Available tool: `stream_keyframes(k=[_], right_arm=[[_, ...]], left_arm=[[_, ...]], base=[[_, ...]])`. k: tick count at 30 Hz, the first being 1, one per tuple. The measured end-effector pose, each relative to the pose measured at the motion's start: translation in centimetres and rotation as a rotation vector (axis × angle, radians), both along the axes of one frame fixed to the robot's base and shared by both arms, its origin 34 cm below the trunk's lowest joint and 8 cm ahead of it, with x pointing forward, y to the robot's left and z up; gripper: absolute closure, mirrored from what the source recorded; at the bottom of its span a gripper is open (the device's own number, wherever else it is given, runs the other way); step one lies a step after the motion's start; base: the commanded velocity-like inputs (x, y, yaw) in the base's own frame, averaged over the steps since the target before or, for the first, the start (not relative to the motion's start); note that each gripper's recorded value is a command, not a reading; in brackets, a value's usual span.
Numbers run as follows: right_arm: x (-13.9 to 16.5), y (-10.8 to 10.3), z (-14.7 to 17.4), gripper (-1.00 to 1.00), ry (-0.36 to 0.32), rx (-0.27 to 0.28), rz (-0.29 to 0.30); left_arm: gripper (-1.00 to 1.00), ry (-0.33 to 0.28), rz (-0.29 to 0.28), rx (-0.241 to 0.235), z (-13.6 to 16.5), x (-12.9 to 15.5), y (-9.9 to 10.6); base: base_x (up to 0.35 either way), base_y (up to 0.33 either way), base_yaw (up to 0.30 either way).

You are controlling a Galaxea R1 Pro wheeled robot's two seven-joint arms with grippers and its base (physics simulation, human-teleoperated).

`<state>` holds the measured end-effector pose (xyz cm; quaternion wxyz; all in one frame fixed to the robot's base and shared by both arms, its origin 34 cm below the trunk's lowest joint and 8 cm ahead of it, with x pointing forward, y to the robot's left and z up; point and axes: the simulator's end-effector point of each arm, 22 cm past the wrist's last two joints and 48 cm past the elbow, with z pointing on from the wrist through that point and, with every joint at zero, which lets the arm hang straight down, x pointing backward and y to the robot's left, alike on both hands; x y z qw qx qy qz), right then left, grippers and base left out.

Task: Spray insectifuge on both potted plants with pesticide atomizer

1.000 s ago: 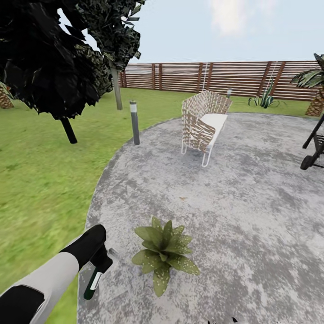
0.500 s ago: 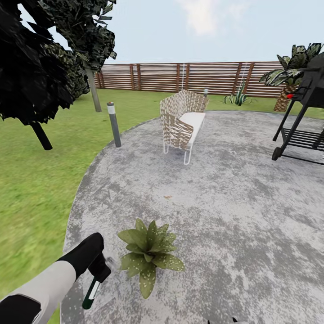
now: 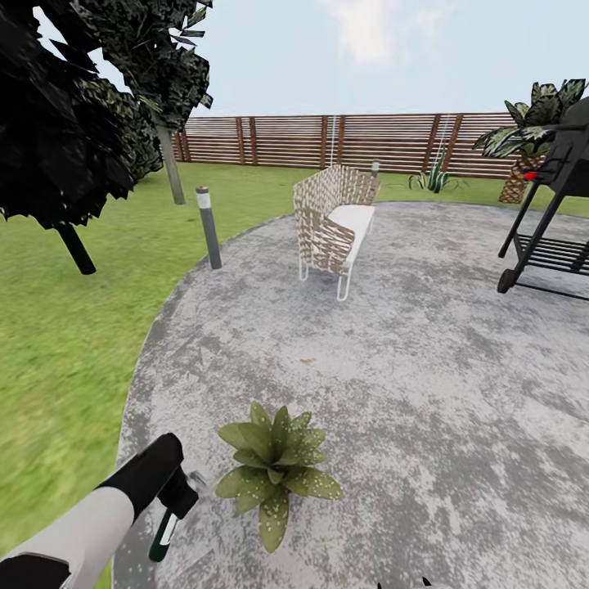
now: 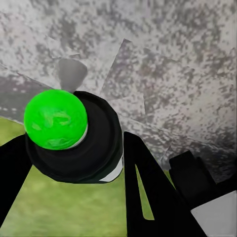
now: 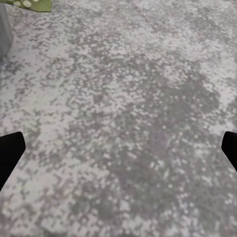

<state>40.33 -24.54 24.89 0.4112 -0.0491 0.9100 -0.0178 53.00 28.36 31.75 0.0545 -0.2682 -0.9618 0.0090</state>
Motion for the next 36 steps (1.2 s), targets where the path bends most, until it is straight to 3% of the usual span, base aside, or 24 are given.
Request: stream_keyframes(k=[9,18,30,32,34,36], right_arm=[[0.0,0.0,0.0,-1.0,0.0,0.0,0.0],[0.0,0.0,0.0,-1.0,0.001,0.0,0.0],[0.0,0.0,0.0,-1.0,0.0,-0.001,-0.001],[0.0,0.0,0.0,-1.0,0.0,-0.001,-0.001],[0.0,0.0,0.0,-1.0,0.0,-0.001,-0.002],[0.0,-0.1,0.0,-1.0,0.001,-0.001,-0.002]], left_arm=[[1.0,0.076,-0.011,0.002,-1.9,-3.6,1.0],[1.0,0.068,-0.026,-0.012,-2.0,-3.5,0.3],[1.0,0.063,-0.018,-0.012,-1.6,-2.7,0.0],[1.0,0.102,-0.008,-0.069,-1.1,-3.3,-0.8],[1.0,0.125,-0.02,-0.096,-0.6,-3.4,-1.1],[1.0,0.149,-0.066,-0.064,-0.6,-3.9,-0.6]], base=[[0.0,0.0,0.0],[-0.107,0.124,-0.002],[-0.005,0.008,-0.147],[0.0,0.0,-0.002],[0.0,0.0,0.0],[0.0,0.0,0.0]])
